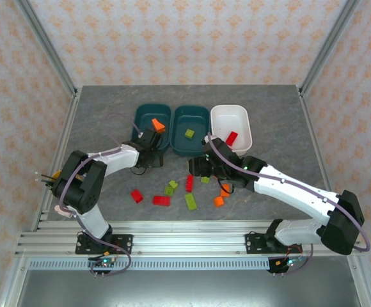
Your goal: Sort the legos into containers by color
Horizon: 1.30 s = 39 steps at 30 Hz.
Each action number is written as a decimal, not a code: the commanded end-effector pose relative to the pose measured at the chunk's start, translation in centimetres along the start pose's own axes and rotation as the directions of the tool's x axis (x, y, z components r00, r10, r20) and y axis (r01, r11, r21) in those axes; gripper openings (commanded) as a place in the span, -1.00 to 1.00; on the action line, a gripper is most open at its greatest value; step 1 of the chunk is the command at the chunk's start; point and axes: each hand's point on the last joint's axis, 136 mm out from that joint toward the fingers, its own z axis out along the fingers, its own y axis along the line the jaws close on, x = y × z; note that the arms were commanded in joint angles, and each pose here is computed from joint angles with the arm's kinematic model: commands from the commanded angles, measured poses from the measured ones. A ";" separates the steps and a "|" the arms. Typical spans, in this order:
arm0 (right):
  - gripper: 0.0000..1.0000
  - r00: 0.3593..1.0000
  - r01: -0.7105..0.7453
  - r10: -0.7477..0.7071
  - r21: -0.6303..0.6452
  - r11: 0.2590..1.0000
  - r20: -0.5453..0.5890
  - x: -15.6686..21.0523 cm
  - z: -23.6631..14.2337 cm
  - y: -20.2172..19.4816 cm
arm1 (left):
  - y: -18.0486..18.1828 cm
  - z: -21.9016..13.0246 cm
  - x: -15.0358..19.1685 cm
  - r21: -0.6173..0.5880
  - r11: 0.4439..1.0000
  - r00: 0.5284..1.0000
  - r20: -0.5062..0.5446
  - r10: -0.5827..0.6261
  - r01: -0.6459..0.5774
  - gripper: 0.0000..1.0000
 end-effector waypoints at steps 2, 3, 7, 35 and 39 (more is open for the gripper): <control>0.32 1.000 -0.001 0.001 0.025 1.000 0.030 -1.1 -1.2 -0.1 | 0.5 0.3 -2.3 -0.041 0.999 0.997 0.073 0.000 0.003 0.04; 0.32 1.000 -0.001 0.000 0.026 1.000 0.030 -1.1 -1.2 -0.1 | 0.5 0.3 -2.3 -0.043 0.999 0.997 0.074 0.003 0.000 -0.02; 0.32 1.000 -0.005 0.004 0.029 1.000 0.028 -1.1 -1.2 -0.2 | 0.5 0.5 -2.4 -0.047 0.999 0.997 0.073 0.013 -0.009 -0.27; 0.34 0.955 -0.176 0.137 0.134 0.975 0.262 -8.6 -4.2 -4.1 | -11.2 -10.7 -4.4 0.130 0.990 0.999 0.014 0.051 -0.052 -0.33; 0.34 0.955 -0.214 0.170 0.169 0.962 0.242 -8.2 -3.9 -5.3 | -12.9 -7.1 -5.3 0.077 0.995 0.996 -0.056 0.071 -0.066 -0.33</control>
